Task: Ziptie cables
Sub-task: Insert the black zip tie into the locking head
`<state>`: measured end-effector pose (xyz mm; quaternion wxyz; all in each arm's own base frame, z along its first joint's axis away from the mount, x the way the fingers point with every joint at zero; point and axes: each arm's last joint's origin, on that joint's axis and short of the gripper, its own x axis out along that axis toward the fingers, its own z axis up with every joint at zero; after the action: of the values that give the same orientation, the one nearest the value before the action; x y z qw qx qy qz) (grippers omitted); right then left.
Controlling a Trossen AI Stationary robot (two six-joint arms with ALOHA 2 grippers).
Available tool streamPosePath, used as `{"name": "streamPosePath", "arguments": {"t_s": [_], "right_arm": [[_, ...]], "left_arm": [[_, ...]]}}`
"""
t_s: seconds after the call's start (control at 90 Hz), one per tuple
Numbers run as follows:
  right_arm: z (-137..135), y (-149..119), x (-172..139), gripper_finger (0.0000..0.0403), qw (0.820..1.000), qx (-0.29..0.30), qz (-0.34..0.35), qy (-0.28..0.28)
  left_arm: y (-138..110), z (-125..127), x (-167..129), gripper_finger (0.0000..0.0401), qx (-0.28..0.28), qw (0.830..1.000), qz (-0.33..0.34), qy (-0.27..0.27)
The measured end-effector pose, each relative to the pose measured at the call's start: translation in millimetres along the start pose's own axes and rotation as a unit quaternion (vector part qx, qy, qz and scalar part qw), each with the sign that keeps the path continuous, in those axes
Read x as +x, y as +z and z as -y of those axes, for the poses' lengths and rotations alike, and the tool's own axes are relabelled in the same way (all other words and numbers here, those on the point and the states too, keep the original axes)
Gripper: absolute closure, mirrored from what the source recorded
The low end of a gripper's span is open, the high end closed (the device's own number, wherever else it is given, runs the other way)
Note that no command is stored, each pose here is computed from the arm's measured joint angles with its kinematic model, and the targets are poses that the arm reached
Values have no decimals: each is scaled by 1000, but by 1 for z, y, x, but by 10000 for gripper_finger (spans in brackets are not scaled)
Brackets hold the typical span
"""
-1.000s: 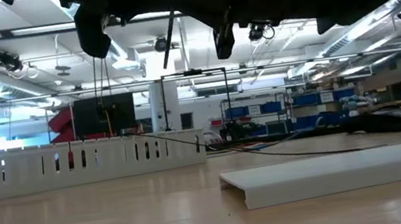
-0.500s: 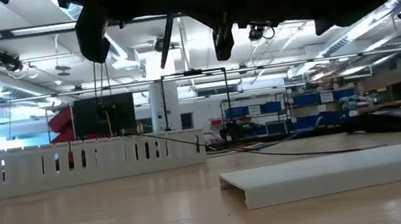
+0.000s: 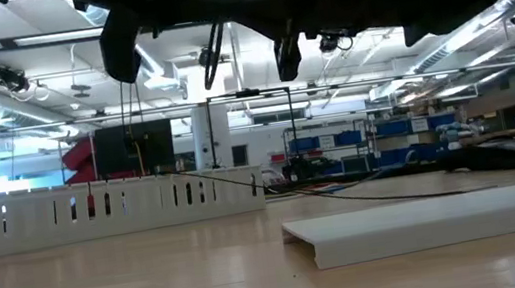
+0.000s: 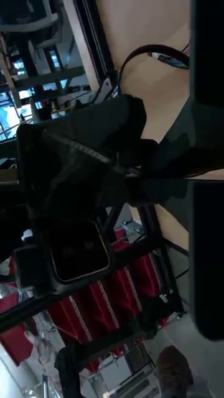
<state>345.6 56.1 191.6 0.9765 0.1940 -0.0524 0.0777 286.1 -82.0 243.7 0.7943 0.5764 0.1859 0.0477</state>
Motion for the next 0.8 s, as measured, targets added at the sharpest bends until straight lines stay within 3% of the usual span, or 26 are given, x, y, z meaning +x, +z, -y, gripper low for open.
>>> {"name": "streamPosePath", "arguments": {"t_s": [0.211,0.5,0.8], "right_arm": [[1,0,0,367,1000,-14,1,-1],[1,-1,0,269,999,-38,-5,1],[6,-9,-1,163,988,-143,-52,-14]], "left_arm": [[0,1,0,401,-12,1000,0,-1],[5,2,-3,401,-14,1000,15,-3],[8,3,-6,401,-20,1000,11,1]]}}
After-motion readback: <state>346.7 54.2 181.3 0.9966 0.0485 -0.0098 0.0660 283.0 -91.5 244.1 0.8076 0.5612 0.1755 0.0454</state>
